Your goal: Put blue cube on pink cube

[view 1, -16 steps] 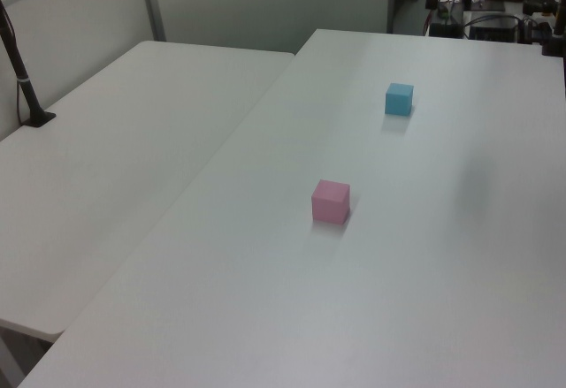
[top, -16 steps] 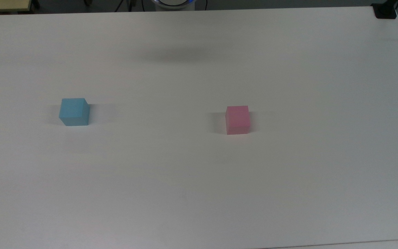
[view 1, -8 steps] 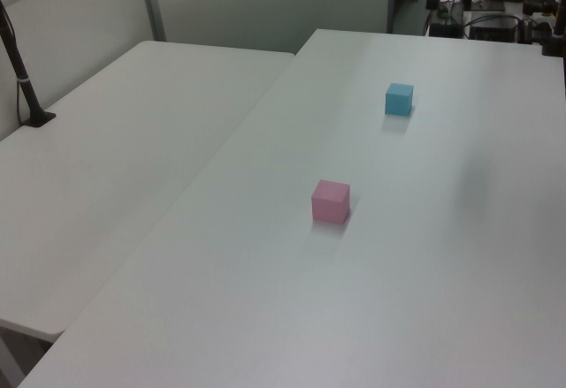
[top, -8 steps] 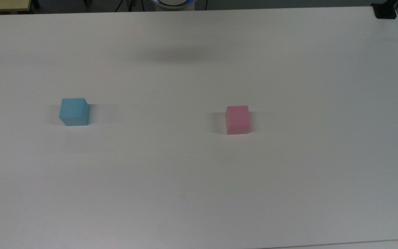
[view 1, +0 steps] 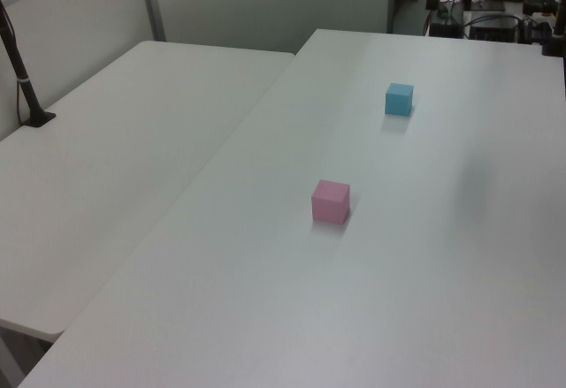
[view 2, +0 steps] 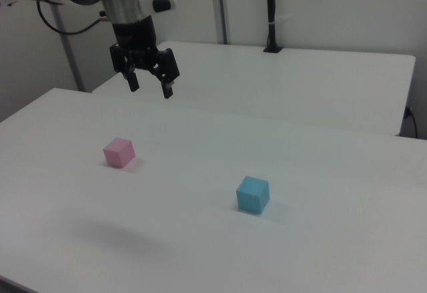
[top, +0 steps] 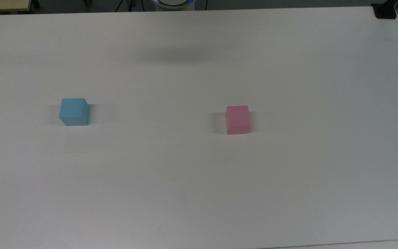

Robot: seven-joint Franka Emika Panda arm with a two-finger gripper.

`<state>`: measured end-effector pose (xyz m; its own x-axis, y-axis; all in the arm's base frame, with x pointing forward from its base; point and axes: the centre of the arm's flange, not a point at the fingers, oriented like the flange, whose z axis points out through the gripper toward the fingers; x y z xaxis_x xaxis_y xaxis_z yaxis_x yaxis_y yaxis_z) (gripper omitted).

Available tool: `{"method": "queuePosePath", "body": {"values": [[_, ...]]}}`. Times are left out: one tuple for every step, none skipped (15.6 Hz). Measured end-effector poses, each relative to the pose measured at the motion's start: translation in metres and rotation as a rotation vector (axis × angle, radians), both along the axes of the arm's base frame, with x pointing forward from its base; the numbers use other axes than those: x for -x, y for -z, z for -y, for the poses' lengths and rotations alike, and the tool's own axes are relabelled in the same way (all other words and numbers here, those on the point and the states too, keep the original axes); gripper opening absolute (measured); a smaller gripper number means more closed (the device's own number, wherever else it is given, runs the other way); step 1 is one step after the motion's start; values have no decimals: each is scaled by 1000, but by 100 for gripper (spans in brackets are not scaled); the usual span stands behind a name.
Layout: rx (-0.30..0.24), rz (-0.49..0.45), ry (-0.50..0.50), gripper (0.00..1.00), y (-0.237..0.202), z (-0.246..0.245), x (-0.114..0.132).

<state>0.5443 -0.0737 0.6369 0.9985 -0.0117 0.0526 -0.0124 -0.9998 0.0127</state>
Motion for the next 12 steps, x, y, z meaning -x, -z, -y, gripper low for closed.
{"method": "queuePosePath", "body": {"values": [[0, 0, -6, 100, 0, 0, 0], [0, -3, -15, 100, 0, 0, 0], [1, -4, -23, 100, 1, 0, 0], [1, -5, -30, 100, 1, 2, 1], [1, -5, -35, 100, 1, 4, 1], [2, -5, -42, 100, 1, 7, 1], [3, -5, -47, 100, 1, 11, 2], [3, -3, -48, 100, 0, 14, 3], [4, -2, -47, 100, -1, 18, 3], [5, 2, -49, 100, -2, 22, 4], [7, 10, -49, 100, -3, 27, 4], [10, 21, -47, 100, -4, 34, 4]]}}
